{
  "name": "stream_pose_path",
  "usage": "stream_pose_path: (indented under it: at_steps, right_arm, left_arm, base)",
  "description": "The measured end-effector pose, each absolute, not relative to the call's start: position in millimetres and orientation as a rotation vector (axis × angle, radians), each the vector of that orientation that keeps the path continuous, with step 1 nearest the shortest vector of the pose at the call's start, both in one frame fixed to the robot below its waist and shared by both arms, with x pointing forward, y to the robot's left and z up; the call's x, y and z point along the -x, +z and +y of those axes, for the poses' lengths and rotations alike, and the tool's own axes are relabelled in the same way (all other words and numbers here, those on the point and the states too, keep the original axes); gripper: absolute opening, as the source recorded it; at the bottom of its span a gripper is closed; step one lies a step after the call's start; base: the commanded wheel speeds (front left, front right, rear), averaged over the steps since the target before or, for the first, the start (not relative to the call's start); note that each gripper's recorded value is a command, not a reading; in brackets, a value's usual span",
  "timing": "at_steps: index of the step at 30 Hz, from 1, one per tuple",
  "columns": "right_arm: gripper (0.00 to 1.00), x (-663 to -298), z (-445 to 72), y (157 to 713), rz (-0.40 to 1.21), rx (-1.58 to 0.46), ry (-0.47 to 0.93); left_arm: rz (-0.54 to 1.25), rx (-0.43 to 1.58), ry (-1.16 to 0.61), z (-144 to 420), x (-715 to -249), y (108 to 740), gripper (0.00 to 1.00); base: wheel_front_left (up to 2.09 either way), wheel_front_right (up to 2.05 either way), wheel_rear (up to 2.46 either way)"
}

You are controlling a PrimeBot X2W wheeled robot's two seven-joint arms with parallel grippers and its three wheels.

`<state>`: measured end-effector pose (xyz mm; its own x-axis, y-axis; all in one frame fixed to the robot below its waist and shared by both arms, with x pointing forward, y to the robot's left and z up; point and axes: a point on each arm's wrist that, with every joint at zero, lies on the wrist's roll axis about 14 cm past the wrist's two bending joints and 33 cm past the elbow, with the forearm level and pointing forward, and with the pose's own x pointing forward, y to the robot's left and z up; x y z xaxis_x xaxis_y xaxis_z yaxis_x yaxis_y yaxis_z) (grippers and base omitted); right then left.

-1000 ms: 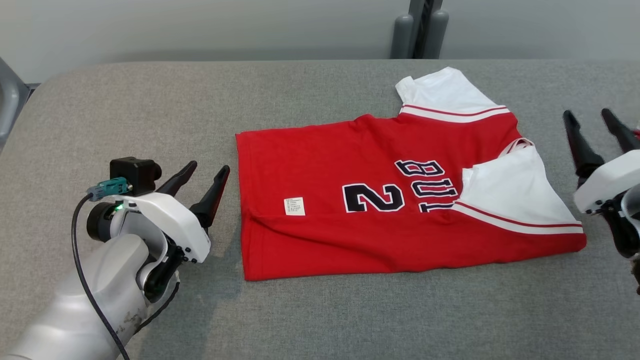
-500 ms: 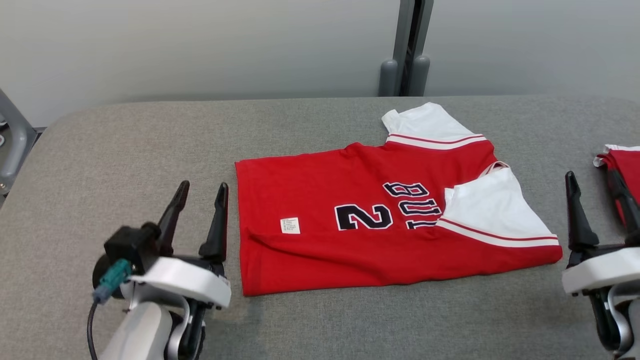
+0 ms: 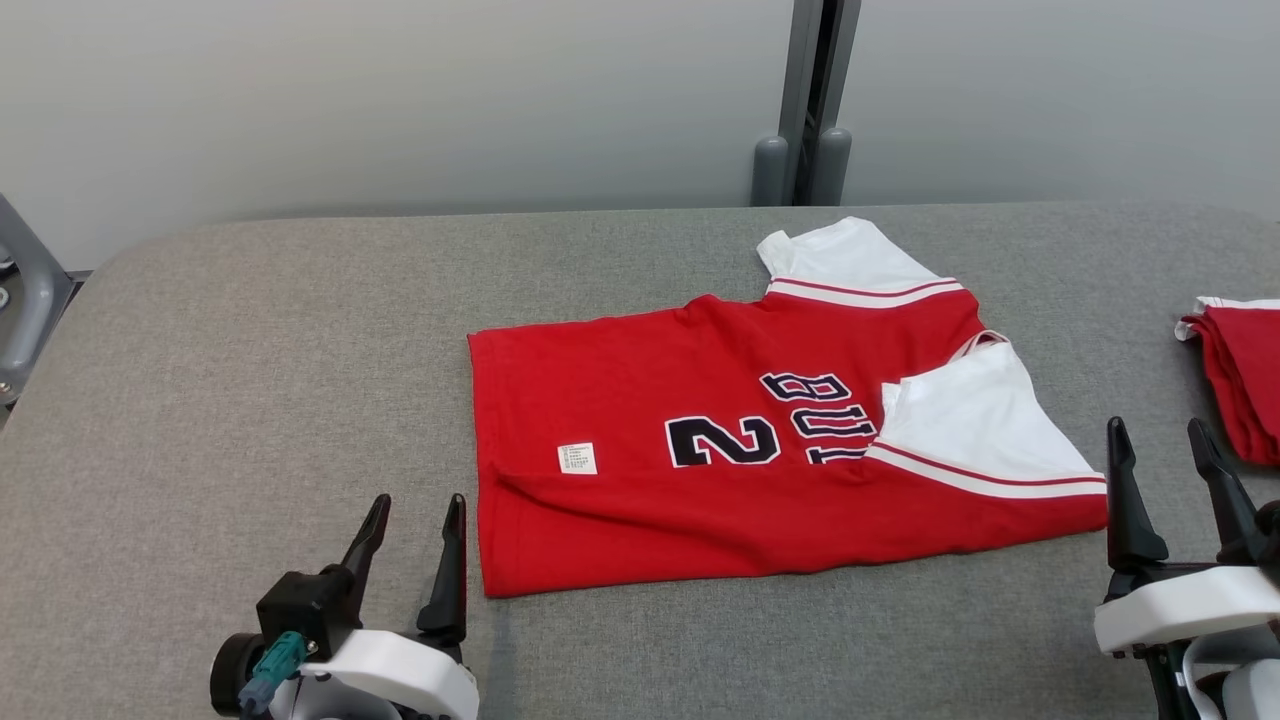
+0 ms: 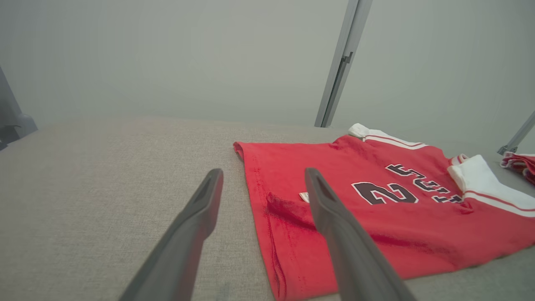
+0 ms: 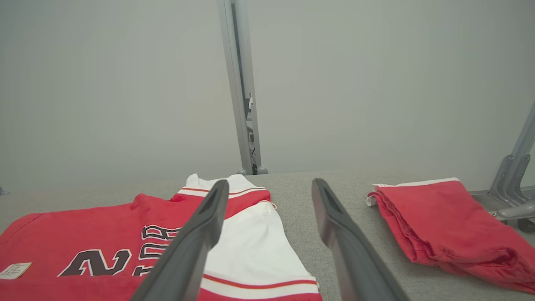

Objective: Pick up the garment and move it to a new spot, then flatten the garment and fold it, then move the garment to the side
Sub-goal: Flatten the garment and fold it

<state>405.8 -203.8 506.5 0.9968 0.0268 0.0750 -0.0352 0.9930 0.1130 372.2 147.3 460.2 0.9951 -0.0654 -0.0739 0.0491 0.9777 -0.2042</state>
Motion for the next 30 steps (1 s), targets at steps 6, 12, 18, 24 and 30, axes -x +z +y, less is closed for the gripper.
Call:
stream_pose_path:
  at_steps: [6, 12, 18, 24, 30]
  right_arm:
    - [1.00, -405.5, -203.7, 503.0, -0.064, -0.120, 0.027]
    - [1.00, -404.3, -207.5, 499.6, -0.053, -0.117, 0.018]
    - [1.00, -401.4, -215.4, 493.9, -0.037, -0.113, -0.003]
    - [1.00, -400.0, -222.6, 491.1, -0.030, -0.111, -0.023]
    - [1.00, -400.3, -225.3, 489.3, -0.025, -0.111, -0.032]
  left_arm:
    - [0.155, 0.219, -0.089, 129.1, -365.9, 439.7, 1.00]
    - [0.284, 0.249, -0.140, 109.0, -360.8, 405.9, 1.00]
    - [0.392, 0.295, -0.158, 96.3, -360.0, 380.7, 1.00]
    - [0.471, 0.300, -0.117, 98.3, -363.0, 361.7, 1.00]
    - [0.493, 0.296, -0.113, 96.6, -367.9, 357.3, 1.00]
  base:
    - [0.00, 0.00, 0.00]
    - [0.00, 0.00, 0.00]
    - [0.00, 0.00, 0.00]
    - [0.00, 0.00, 0.00]
    - [0.00, 0.00, 0.00]
